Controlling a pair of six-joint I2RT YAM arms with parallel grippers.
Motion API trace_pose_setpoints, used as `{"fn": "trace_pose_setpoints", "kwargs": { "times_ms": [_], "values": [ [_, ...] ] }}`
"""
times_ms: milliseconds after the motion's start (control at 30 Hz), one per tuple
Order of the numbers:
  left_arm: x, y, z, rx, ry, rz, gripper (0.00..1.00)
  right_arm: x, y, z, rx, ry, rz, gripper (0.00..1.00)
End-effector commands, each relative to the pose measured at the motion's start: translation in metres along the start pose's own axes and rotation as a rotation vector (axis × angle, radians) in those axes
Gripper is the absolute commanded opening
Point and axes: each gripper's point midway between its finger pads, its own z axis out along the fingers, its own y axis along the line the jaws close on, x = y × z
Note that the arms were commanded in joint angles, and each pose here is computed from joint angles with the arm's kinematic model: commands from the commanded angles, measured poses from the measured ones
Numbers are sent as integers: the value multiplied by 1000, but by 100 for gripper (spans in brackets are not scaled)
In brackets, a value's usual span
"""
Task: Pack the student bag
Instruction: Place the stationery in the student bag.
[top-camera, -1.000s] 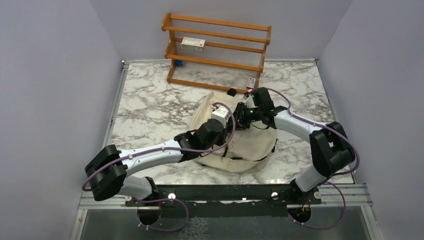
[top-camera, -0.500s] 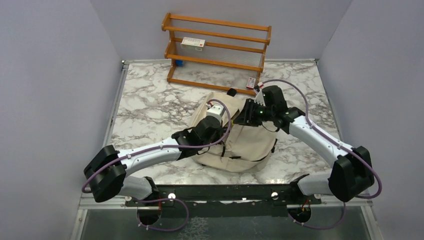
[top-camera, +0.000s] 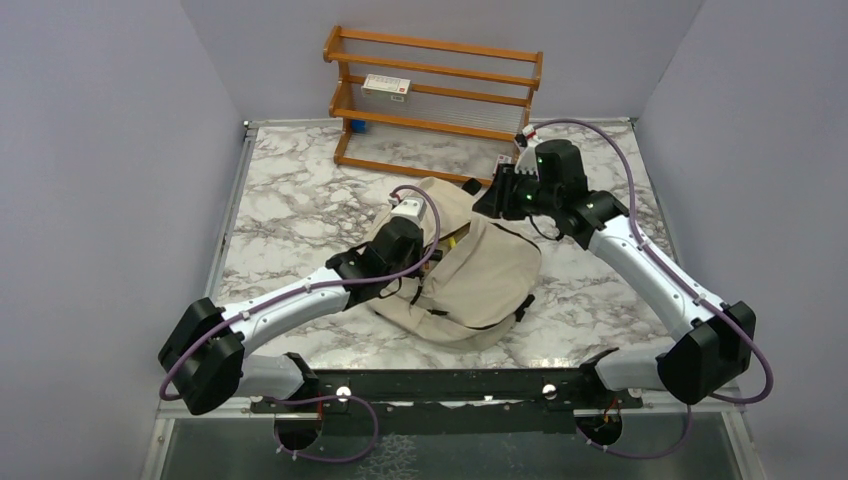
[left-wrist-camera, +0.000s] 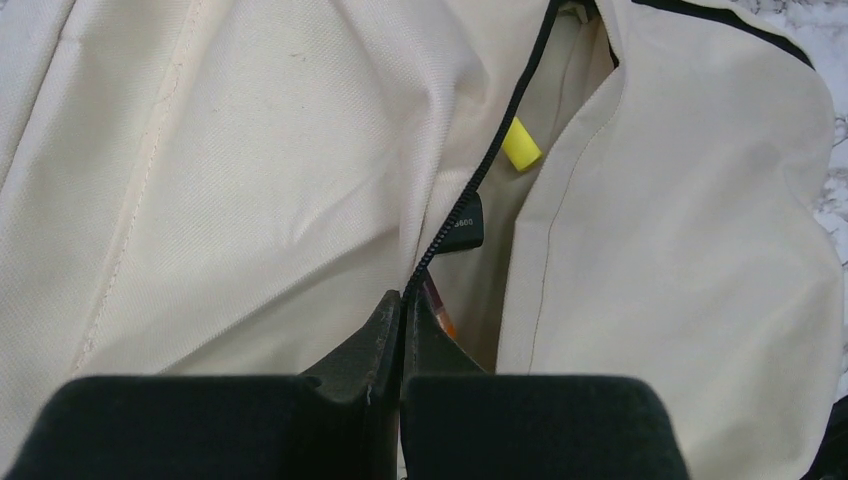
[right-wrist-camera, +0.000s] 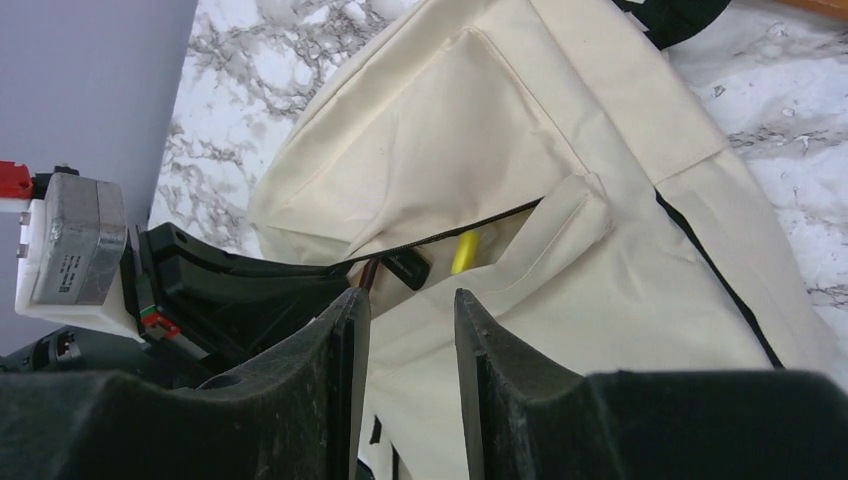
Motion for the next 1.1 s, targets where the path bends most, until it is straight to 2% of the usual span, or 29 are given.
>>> {"fn": "trace_pose_setpoints", "kwargs": {
  "times_ms": [0, 333, 400, 533, 667, 733, 800, 967, 1067],
  "values": [
    [1, 3, -3, -8, 26, 28, 0, -3, -2, 0, 11, -22, -52, 41],
    [-6, -1, 1, -11, 50, 43, 2, 31, -23, -18, 70, 3, -61, 44],
    [-6, -9, 2, 31, 55, 27, 9, 43, -28, -21, 77, 11, -44, 48],
    [-4, -28, 3, 130, 58, 1, 22, 67, -33, -24, 65, 42, -13, 50],
    [-2, -45, 2, 230, 60, -14, 44, 81, -23, -27, -23, 56, -9, 54],
    [-4, -52, -1, 271, 55, -14, 51, 87, -17, -29, -67, 52, -13, 59],
    [-5, -55, -6, 297, 48, -5, 57, 88, -13, -31, -108, 33, -24, 60],
    [-23, -44, -30, 285, -32, -20, 71, 84, 1, -35, -182, -18, -25, 58],
    [-33, -21, -44, 243, -97, -78, 78, 80, 13, -32, -206, -34, -64, 56]
  ]
}}
